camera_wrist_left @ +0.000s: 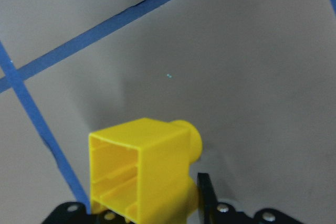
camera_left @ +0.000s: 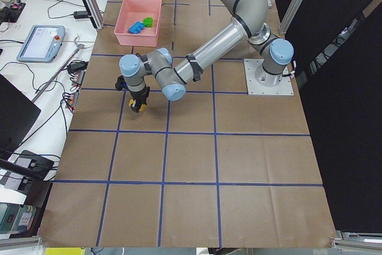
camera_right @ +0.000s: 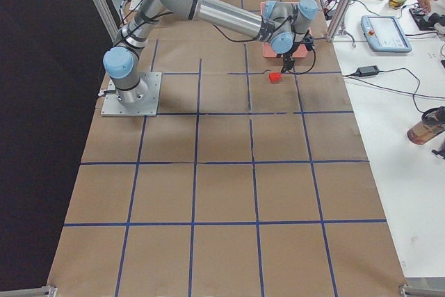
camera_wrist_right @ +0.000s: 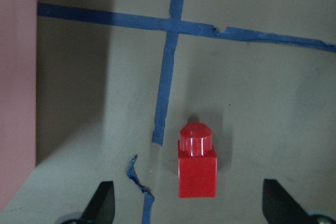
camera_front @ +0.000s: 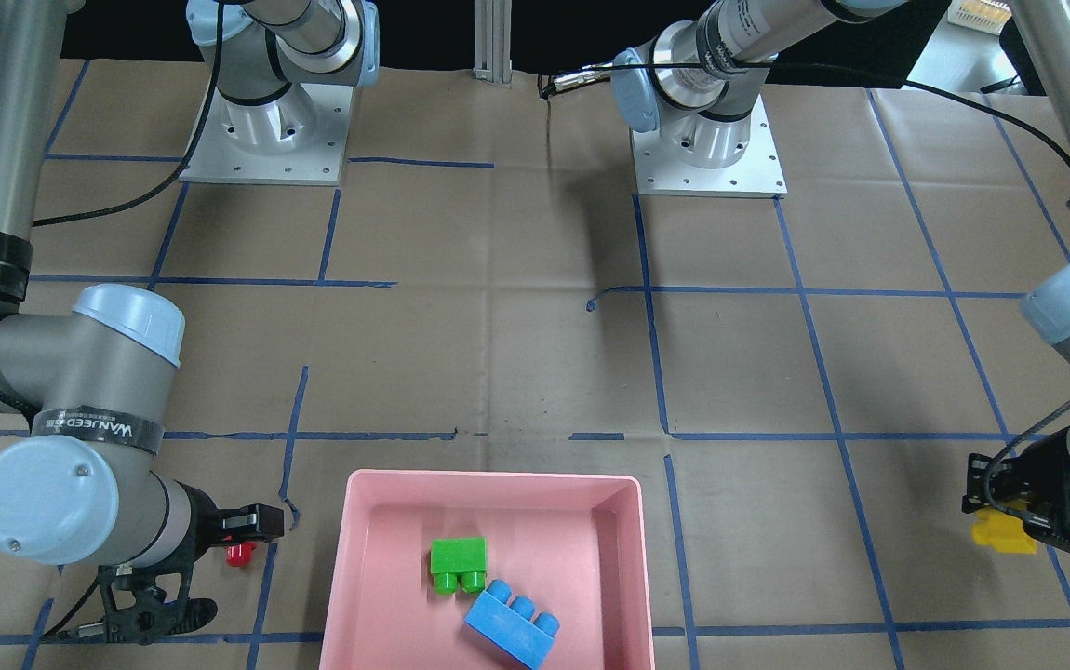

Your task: Put all blocks into box

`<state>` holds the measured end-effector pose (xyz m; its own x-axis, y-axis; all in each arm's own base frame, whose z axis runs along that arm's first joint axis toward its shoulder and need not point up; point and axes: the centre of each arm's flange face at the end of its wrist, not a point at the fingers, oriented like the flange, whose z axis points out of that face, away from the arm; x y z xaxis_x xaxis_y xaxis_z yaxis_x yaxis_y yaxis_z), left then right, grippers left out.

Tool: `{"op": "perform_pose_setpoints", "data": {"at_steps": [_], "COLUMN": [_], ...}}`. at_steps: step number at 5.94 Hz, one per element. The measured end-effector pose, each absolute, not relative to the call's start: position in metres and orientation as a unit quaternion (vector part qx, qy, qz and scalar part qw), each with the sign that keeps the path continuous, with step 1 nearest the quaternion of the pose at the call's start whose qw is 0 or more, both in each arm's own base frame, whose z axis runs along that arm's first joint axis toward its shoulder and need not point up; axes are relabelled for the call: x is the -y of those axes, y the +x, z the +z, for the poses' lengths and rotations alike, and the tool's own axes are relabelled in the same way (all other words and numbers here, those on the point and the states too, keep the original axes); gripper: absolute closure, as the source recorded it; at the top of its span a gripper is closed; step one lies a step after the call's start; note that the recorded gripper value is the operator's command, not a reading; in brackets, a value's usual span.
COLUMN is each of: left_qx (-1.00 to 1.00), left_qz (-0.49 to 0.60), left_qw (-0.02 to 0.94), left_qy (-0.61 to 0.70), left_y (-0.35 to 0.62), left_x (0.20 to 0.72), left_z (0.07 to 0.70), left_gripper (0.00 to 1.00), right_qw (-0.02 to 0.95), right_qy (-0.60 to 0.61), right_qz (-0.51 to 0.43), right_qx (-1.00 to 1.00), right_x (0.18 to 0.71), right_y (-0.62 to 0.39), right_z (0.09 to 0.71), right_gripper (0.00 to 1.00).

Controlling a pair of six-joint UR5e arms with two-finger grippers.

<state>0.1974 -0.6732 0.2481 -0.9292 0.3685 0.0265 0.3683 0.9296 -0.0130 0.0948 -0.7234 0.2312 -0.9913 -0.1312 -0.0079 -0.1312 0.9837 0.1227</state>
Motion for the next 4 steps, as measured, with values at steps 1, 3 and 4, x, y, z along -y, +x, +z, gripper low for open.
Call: {"op": "perform_pose_setpoints", "data": {"at_steps": [1,3,4], "left_qx": [0.989,0.995,0.991], "left_qz": [0.009,0.021,0.024], "left_qw": [0.027,0.099,0.130], "left_qy": [-0.144,-0.014,0.037], "left_y": [0.146,0.014,-0.050], "left_x": [0.678,0.685,0.689], "left_z": [0.272,0.320,0.338], "left_gripper": [1.00,1.00,1.00], "right_qw": [0.004,0.004,0.003], "right_qy": [0.061,0.057,0.055], "right_qz": [-0.061,-0.069,-0.072], "right_qx": [0.996,0.996,0.996], "right_x": [0.723,0.721,0.721], "right_y": [0.086,0.083,0.083], "right_z": [0.213,0.194,0.189], "right_gripper": [0.04,0.31,0.46]}}
